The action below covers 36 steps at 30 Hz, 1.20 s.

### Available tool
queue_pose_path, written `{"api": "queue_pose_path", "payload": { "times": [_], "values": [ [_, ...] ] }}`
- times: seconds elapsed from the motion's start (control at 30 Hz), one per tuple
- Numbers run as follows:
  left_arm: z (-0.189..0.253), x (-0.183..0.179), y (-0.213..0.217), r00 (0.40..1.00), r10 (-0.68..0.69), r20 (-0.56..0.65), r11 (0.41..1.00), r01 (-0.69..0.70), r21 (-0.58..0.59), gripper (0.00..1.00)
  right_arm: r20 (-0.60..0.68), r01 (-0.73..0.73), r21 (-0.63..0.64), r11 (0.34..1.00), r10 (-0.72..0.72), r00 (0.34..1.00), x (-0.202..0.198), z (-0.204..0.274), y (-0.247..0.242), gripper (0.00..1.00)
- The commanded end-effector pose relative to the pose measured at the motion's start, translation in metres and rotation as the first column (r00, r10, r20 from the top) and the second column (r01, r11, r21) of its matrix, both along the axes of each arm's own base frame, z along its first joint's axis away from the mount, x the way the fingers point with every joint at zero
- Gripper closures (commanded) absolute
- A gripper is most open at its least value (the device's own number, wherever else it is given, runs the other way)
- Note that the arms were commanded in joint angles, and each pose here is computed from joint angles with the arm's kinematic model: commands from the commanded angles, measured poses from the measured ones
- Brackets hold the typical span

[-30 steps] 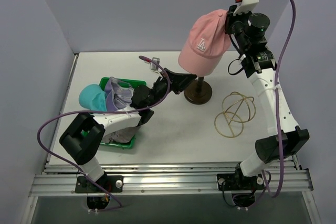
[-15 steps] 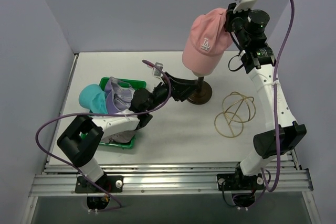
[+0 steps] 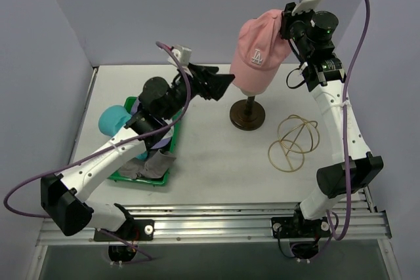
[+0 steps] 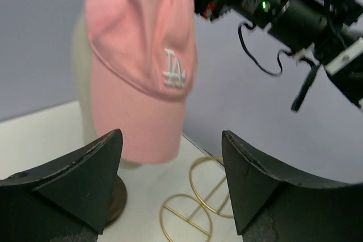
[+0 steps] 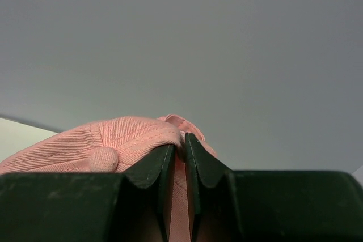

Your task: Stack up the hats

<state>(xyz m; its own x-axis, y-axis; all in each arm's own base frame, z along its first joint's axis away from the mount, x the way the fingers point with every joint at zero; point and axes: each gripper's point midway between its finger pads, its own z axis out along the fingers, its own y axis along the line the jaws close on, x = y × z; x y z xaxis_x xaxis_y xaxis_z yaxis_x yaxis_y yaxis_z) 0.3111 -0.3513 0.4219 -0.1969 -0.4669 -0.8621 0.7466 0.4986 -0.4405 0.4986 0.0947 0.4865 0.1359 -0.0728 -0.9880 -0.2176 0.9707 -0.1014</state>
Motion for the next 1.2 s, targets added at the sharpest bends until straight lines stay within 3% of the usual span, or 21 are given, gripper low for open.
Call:
{"api": "queue_pose_path", "payload": {
  "times": [0.0,0.17,0.33,0.47,0.9,1.17],
  "values": [
    [0.006,0.032,0.032,0.994,0.104,0.021,0.979,-0.107,0.173,0.21,0.065,-0.016,0.018,1.000,0.015,0.998,-0.004,0.025,0.000,0.91],
    [-0.006,0.070,0.036,0.998,-0.015,-0.055,0.982,0.025,0.189,0.20,0.073,-0.015,0.015,1.000,0.014,0.997,-0.005,0.029,0.000,0.91],
    [-0.015,0.071,0.017,0.978,-0.205,-0.039,0.950,0.209,0.233,0.18,0.066,-0.011,0.007,1.000,0.010,0.998,-0.002,0.031,0.000,0.92],
    [-0.029,0.079,0.000,0.967,-0.250,-0.044,0.927,0.252,0.279,0.15,0.048,-0.014,0.005,1.000,0.014,0.999,0.004,0.023,0.002,0.93],
    [-0.019,0.078,-0.016,0.923,-0.384,-0.019,0.919,0.384,0.085,0.14,0.016,-0.014,-0.010,1.000,0.014,1.000,0.013,0.010,0.003,0.94],
    [-0.014,0.078,-0.022,0.898,-0.440,-0.022,0.898,0.440,0.016,0.20,-0.004,0.002,-0.003,1.000,-0.002,1.000,0.022,0.002,0.002,0.94]
  ]
}}
